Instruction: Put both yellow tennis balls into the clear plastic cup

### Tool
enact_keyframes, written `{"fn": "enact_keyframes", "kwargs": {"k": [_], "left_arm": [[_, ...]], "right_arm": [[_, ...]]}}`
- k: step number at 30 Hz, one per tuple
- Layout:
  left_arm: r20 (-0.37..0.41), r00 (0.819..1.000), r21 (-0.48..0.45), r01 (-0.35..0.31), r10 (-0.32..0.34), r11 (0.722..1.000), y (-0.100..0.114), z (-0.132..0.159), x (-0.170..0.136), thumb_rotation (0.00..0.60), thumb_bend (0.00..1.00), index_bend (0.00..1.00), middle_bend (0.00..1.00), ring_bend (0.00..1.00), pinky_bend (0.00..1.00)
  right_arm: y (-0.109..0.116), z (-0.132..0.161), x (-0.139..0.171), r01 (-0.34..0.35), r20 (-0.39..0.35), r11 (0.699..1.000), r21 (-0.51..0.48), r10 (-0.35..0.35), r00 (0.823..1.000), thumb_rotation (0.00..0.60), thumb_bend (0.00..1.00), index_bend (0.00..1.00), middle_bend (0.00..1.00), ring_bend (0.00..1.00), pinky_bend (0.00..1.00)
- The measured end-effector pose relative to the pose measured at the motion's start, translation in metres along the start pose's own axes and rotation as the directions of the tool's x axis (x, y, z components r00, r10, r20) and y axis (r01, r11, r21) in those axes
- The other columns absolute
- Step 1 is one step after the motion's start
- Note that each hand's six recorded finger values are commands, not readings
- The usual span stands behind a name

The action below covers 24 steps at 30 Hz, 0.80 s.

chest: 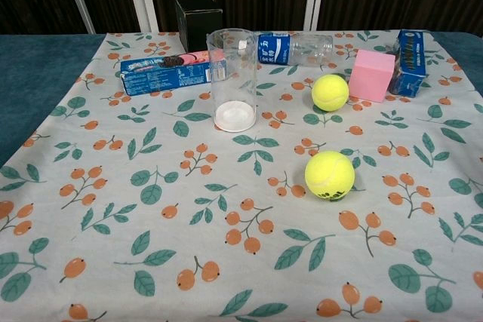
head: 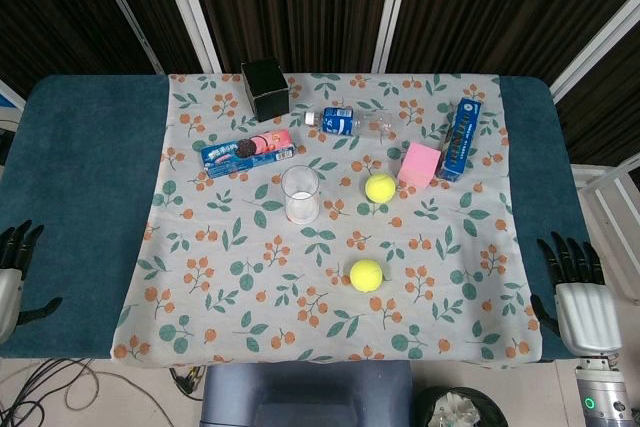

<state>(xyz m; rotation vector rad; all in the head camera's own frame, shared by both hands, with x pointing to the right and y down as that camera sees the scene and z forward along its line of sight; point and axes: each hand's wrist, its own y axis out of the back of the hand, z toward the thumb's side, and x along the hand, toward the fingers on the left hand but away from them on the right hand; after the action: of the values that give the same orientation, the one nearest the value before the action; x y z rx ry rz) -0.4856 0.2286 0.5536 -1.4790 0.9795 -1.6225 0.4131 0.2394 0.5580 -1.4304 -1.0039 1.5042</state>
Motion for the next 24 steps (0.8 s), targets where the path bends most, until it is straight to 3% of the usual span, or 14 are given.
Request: {"fn": "enact_keyframes", "kwargs": {"k": [16, 24], "left_arm": [[-0.025, 0.999, -0.017, -0.020, 0.019, 1.000, 0.0072, -0.0056, -0.0018, 0.600, 0.00, 0.00, 0.00, 0.00, 0.00], [-0.022, 1.000, -0.017, -0.019, 0.019, 1.000, 0.0071, -0.0045, -0.0026, 0.600, 0.00, 0.00, 0.00, 0.00, 0.00]], "right_arm": [[0.0022, -0.0038, -0.0005, -0.022, 0.030, 0.986, -0.165, 0.027, 0.999, 0.600, 0.39, 0.08, 0.04, 0.01, 0.00], [0.0045, -0.0077, -0.0015, -0.005, 0.045, 0.993, -0.115, 0.010, 0.999, 0.600, 0.39, 0.08, 0.04, 0.01, 0.00]]}}
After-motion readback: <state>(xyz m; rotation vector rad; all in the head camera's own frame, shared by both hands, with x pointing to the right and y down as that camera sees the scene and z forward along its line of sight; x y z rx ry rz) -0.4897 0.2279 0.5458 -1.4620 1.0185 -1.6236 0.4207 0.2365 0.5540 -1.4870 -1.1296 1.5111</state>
